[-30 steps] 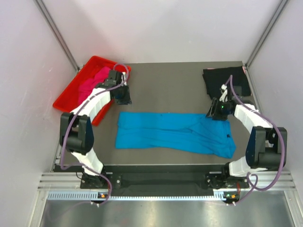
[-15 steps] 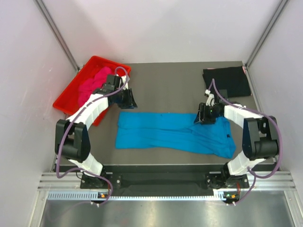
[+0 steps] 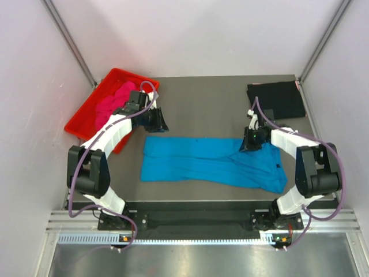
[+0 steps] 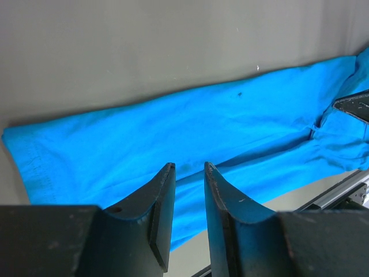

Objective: Fold and stack the t-shirts
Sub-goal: Fold the tshirt

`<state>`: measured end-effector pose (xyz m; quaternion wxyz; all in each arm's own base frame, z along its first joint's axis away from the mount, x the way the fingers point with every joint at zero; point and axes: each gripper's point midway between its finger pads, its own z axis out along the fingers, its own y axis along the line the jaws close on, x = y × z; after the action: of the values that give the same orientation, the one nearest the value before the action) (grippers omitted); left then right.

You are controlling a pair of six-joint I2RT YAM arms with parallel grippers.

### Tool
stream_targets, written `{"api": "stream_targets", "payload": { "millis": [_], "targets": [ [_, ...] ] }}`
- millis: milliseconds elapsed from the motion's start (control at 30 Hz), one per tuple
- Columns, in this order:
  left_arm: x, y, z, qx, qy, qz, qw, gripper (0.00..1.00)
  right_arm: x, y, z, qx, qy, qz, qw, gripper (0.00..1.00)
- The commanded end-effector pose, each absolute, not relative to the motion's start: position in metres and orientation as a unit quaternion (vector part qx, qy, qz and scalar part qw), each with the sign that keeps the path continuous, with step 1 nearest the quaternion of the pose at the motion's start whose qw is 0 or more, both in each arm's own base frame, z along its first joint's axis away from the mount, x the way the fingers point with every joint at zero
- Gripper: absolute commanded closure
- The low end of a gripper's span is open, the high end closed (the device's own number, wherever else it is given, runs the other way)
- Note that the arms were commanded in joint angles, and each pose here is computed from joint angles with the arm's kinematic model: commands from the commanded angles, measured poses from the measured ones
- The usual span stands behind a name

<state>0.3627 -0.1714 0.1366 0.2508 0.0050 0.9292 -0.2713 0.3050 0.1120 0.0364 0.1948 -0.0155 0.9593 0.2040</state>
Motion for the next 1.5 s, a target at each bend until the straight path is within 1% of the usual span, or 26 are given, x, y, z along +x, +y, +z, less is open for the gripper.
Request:
{"api": "stream_targets", "payload": {
  "millis": [0, 267, 500, 667, 700, 800, 867, 900, 967, 1000, 1033, 1067, 1100, 1233, 1333, 1467],
  "targets": [
    [0.370, -0.176, 0.150, 0.015, 0.918, -0.283, 0.276, 0.68, 0.309, 0.115, 0.052, -0.017, 0.955, 0.193, 0.225, 1.00],
    [0.368, -0.175, 0.151, 0.012, 0.918, -0.283, 0.277, 0.68, 0.286, 0.112, 0.061, 0.010, 0.958, 0.170, 0.231, 1.00],
    [0.367, -0.175, 0.148, 0.011, 0.920, -0.283, 0.273, 0.68, 0.253, 0.128, 0.059, 0.022, 0.955, 0.184, 0.233, 1.00],
    [0.368, -0.175, 0.146, 0.006, 0.920, -0.283, 0.270, 0.68, 0.241, 0.133, 0.064, 0.061, 0.947, 0.196, 0.247, 1.00],
    [0.368, -0.176, 0.145, 0.005, 0.920, -0.286, 0.267, 0.68, 0.238, 0.132, 0.063, 0.082, 0.947, 0.196, 0.240, 0.93],
    [0.370, -0.180, 0.145, -0.001, 0.921, -0.293, 0.257, 0.68, 0.225, 0.127, 0.067, 0.109, 0.951, 0.189, 0.221, 0.89],
    [0.370, -0.182, 0.146, -0.003, 0.921, -0.298, 0.251, 0.68, 0.221, 0.115, 0.081, 0.123, 0.953, 0.162, 0.226, 0.82],
    [0.373, -0.183, 0.149, -0.003, 0.920, -0.300, 0.254, 0.68, 0.224, 0.112, 0.088, 0.125, 0.951, 0.156, 0.236, 0.75],
    [0.376, -0.184, 0.150, -0.007, 0.918, -0.302, 0.256, 0.68, 0.234, 0.108, 0.107, 0.128, 0.944, 0.148, 0.267, 0.69],
    [0.377, -0.185, 0.149, -0.007, 0.917, -0.305, 0.258, 0.68, 0.239, 0.105, 0.110, 0.127, 0.942, 0.142, 0.276, 0.64],
    [0.376, -0.187, 0.149, -0.008, 0.916, -0.308, 0.257, 0.68, 0.244, 0.103, 0.113, 0.128, 0.941, 0.138, 0.282, 0.63],
    [0.375, -0.190, 0.148, -0.008, 0.915, -0.315, 0.251, 0.68, 0.250, 0.105, 0.115, 0.121, 0.941, 0.137, 0.285, 0.63],
    [0.374, -0.193, 0.147, -0.006, 0.915, -0.317, 0.248, 0.68, 0.260, 0.102, 0.117, 0.116, 0.938, 0.127, 0.302, 0.65],
    [0.368, -0.194, 0.138, -0.006, 0.919, -0.315, 0.238, 0.68, 0.291, 0.100, 0.111, 0.084, 0.932, 0.104, 0.336, 0.76],
    [0.366, -0.193, 0.138, -0.007, 0.919, -0.312, 0.240, 0.68, 0.309, 0.101, 0.096, 0.062, 0.938, 0.088, 0.329, 0.83],
    [0.364, -0.191, 0.137, -0.007, 0.921, -0.308, 0.238, 0.68, 0.314, 0.099, 0.065, 0.056, 0.960, 0.057, 0.270, 0.89]
  ]
}}
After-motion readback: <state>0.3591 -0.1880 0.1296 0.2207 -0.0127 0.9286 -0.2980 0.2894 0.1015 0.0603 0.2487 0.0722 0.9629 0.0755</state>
